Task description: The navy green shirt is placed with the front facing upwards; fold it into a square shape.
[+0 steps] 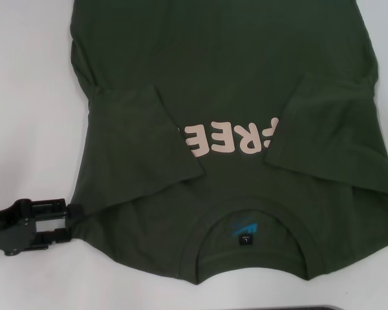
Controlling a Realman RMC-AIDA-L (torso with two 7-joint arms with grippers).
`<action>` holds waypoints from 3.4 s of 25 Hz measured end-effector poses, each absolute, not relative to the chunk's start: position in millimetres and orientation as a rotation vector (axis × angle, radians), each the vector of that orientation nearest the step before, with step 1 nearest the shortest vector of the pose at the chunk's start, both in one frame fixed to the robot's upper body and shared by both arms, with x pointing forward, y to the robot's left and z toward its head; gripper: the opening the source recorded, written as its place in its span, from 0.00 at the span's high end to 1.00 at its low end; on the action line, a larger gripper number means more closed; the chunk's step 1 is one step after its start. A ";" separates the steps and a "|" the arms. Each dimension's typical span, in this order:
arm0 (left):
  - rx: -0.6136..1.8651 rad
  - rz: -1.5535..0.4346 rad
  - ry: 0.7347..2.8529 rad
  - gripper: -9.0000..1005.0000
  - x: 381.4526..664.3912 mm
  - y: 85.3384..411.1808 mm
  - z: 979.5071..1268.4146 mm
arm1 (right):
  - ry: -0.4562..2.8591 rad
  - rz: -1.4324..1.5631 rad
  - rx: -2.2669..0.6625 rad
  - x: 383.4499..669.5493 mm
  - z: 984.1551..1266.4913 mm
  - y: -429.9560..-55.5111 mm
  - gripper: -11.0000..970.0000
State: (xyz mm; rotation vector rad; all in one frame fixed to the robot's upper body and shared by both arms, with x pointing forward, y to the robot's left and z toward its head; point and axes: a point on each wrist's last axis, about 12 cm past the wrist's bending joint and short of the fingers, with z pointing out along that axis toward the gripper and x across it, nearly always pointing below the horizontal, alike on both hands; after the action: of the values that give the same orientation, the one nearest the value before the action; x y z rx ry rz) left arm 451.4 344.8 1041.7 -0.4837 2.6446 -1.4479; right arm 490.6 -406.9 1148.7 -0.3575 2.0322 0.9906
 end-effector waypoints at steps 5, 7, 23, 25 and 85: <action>-0.454 -1.461 2.642 0.29 455.9 340.8 1044.1 | 2.032 0.991 -0.357 490.3 1148.7 -407.0 0.15; -0.445 -1.464 2.641 0.29 456.8 340.0 1044.6 | 2.033 0.992 -0.356 490.0 1148.4 -407.1 0.15; -0.426 -1.413 2.647 0.29 464.8 341.0 1046.1 | 2.035 1.026 -0.341 491.3 1145.2 -407.7 0.15; -0.419 -1.412 2.648 0.29 465.7 340.0 1046.5 | 2.035 1.026 -0.340 491.0 1145.1 -407.9 0.15; -0.350 -1.440 2.684 0.29 474.5 325.5 1051.3 | 2.023 1.044 -0.335 490.1 1146.1 -409.5 0.15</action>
State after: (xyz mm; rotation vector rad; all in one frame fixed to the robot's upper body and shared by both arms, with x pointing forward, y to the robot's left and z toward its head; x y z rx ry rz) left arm 474.5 325.5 1051.3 -0.3503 2.6843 -1.4397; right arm 490.1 -409.5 1146.1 -0.3347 2.0233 1.0437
